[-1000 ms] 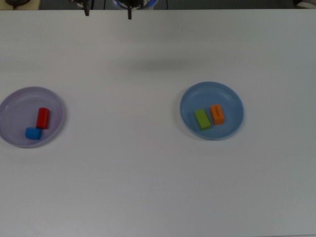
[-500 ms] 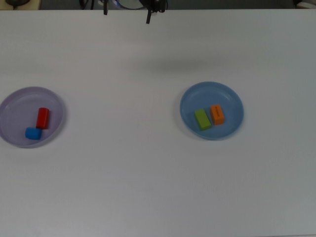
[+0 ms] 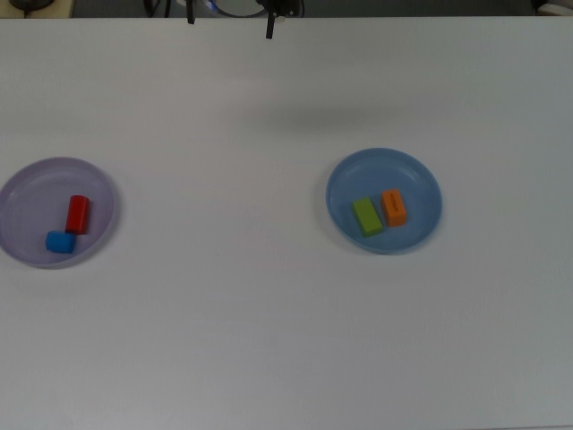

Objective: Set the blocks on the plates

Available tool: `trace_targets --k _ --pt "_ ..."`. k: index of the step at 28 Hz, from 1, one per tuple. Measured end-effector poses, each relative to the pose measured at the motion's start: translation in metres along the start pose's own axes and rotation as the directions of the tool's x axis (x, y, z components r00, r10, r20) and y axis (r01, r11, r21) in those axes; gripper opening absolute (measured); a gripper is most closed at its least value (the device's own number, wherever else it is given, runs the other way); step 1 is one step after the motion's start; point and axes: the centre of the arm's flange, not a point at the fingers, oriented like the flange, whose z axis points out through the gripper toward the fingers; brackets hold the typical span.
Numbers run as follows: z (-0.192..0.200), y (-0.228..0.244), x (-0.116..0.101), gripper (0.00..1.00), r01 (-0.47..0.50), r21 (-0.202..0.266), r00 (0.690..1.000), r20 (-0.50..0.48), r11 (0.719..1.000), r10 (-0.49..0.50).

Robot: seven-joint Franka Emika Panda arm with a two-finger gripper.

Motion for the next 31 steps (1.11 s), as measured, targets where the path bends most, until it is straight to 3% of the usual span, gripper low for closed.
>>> trace_targets --k 31 --pt "-0.002 0.009 -0.001 1.00 -0.027 0.054 1.000 0.010 0.998 0.027"
